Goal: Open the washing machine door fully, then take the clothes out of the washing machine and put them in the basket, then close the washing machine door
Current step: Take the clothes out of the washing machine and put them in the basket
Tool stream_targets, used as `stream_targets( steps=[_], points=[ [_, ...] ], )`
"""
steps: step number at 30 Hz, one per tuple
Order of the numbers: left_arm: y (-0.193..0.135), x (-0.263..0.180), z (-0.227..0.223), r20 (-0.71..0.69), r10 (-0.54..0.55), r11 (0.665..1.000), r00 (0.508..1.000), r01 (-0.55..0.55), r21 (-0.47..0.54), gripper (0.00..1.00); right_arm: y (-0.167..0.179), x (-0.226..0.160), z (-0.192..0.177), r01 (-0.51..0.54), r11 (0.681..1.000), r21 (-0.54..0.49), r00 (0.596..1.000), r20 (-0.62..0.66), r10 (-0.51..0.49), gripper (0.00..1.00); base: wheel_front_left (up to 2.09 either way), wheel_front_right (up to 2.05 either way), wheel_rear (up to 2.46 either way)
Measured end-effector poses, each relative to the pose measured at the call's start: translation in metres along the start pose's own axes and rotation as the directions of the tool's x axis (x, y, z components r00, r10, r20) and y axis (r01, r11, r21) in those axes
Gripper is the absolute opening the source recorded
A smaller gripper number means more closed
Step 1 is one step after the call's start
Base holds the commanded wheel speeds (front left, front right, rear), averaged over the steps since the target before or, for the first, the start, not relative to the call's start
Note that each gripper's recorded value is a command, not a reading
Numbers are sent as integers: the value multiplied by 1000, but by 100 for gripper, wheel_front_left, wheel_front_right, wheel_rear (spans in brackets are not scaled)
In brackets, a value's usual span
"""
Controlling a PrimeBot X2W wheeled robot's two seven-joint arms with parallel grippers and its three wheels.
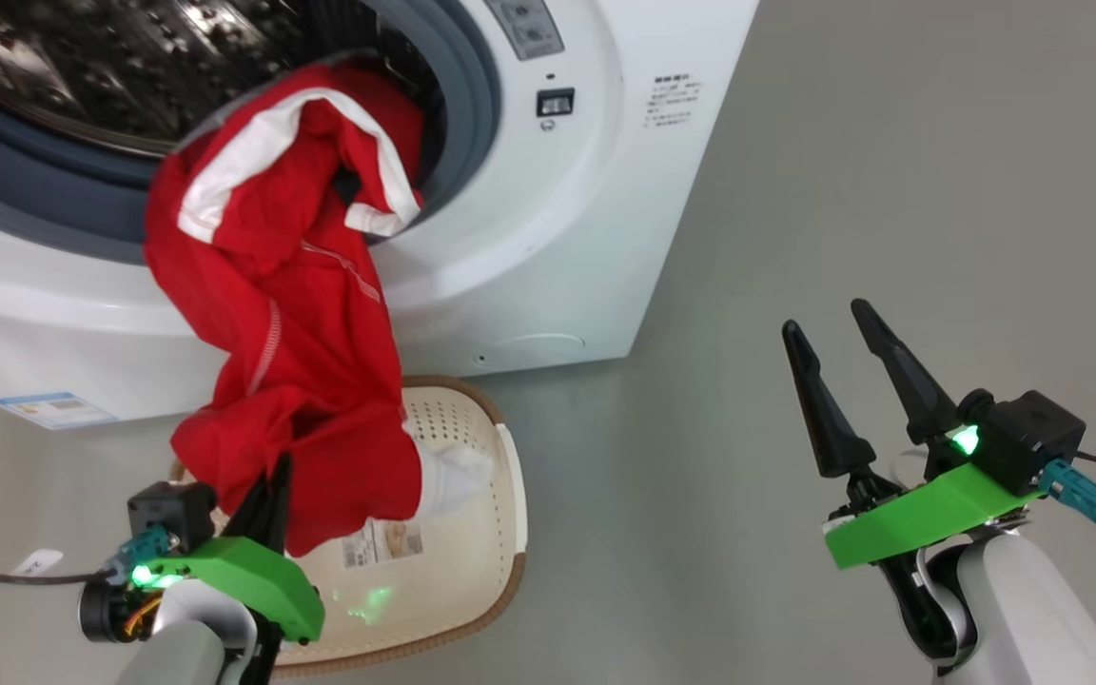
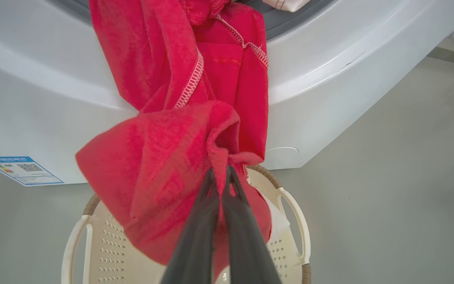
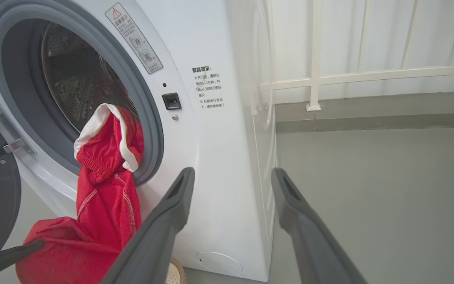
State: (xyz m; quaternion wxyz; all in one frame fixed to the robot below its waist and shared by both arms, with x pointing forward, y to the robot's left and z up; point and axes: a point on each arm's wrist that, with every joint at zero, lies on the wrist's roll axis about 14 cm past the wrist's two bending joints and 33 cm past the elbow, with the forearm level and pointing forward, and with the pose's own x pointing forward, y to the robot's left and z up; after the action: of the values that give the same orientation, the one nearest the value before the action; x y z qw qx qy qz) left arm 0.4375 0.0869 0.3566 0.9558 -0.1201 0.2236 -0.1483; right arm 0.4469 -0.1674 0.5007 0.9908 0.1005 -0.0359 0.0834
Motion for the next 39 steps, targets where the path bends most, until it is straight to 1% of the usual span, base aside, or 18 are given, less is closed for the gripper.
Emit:
stream_targets(
  steps=[8, 17, 20, 28, 34, 39],
  points=[
    [6, 18, -34, -118, 11, 1000, 993, -13, -13, 0, -11, 3, -7, 31, 1000, -3, 999, -12, -31, 100, 0, 0, 0],
    [17, 28, -62, -233, 38, 999, 972, -41, -10, 0, -17, 7, -11, 47, 999, -6, 999, -20, -47, 100, 0, 0, 0],
    [18, 33, -69, -260, 44, 998, 965, -54, -30, 0, -18, 9, -15, 50, 999, -5, 998, -25, -51, 100, 0, 0, 0],
    [23, 49, -82, -315, 52, 998, 948, -64, -28, 0, -24, 13, -31, 65, 998, -1, 996, -57, -65, 100, 0, 0, 0],
    [28, 53, -99, -365, 61, 996, 929, -79, -35, 0, -26, 21, -34, 65, 998, -2, 996, -55, -65, 100, 0, 0, 0],
    [28, 58, -104, -378, 58, 996, 924, -78, -37, 0, -29, 22, -39, 73, 997, -5, 995, -66, -73, 100, 0, 0, 0]
  ],
)
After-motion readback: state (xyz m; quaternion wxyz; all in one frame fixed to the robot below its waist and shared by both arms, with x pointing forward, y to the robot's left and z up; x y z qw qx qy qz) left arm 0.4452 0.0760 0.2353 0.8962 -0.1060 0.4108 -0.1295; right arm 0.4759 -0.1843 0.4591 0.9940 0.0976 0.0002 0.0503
